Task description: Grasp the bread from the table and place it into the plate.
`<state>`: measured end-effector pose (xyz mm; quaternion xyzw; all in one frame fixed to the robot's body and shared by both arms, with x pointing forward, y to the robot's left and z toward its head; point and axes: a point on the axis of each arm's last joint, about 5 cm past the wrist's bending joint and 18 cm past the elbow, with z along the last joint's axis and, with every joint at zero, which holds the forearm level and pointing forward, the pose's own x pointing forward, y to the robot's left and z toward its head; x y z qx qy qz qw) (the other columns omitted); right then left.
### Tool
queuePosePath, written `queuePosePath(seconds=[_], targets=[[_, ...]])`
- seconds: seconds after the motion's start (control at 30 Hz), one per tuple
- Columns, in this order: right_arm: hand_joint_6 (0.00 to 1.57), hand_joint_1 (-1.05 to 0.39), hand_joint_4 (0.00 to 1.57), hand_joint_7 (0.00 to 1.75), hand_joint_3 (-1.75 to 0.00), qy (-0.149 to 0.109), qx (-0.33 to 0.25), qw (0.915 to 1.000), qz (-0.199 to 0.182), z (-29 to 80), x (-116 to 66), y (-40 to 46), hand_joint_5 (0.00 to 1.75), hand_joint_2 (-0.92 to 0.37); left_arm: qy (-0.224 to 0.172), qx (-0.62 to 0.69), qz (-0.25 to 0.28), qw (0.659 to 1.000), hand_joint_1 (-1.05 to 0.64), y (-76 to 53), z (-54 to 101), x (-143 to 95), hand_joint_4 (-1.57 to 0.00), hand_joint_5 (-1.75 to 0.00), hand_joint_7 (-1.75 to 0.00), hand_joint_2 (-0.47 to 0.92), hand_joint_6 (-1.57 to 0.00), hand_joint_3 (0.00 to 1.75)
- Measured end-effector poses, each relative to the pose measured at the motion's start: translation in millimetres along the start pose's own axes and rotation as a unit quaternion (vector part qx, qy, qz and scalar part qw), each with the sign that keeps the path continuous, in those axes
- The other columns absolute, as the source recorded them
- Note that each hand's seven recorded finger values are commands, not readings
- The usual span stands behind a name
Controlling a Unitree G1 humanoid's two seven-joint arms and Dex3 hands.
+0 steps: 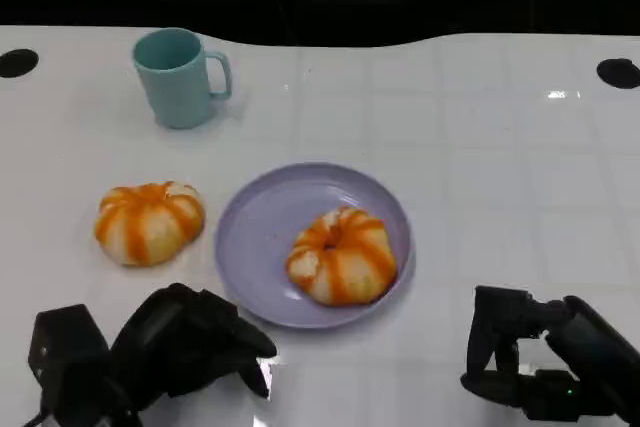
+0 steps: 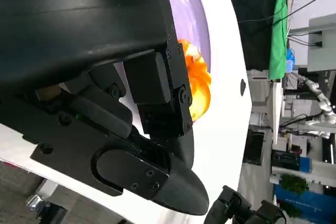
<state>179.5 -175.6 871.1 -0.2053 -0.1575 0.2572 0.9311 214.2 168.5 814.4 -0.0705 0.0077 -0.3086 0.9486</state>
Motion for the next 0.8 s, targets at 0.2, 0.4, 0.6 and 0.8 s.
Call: queuePosePath(seconds=[0.2,0.4,0.6,0.8], targets=[[0.66,-0.44,0.86,1.75,-0.22,-0.013,-0.01,0.9998,-0.009,-3.2,1.8,-0.4,1.75,-0.92,0.0,0.0,0.0,1.0,-1.05,-0.1,-0.1,0,-1.27,-0.89,-0.04,0.85,-1.57,0.0],[0.68,-0.45,0.86,1.75,-0.22,-0.016,-0.018,0.9995,-0.018,-7.2,2.2,1.7,1.75,-0.92,0.002,-0.001,0.0,1.0,-1.05,0.0,-0.5,0,-1.25,-0.88,-0.03,0.84,-1.56,0.0],[0.68,-0.45,0.86,1.75,-0.22,-0.026,-0.019,0.9991,-0.026,-10.1,4.2,2.3,1.75,-0.92,0.005,-0.003,0.001,1.0,-1.05,0.2,-1.5,0,-1.25,-0.88,-0.03,0.84,-1.56,0.0],[0.69,-0.44,0.86,1.75,-0.21,-0.029,-0.021,0.999,-0.027,-12.1,4.5,2.8,1.75,-0.91,0.006,-0.004,0.0,1.0,-1.05,0.9,-2.2,-1,-1.26,-0.88,-0.03,0.85,-1.57,0.0]])
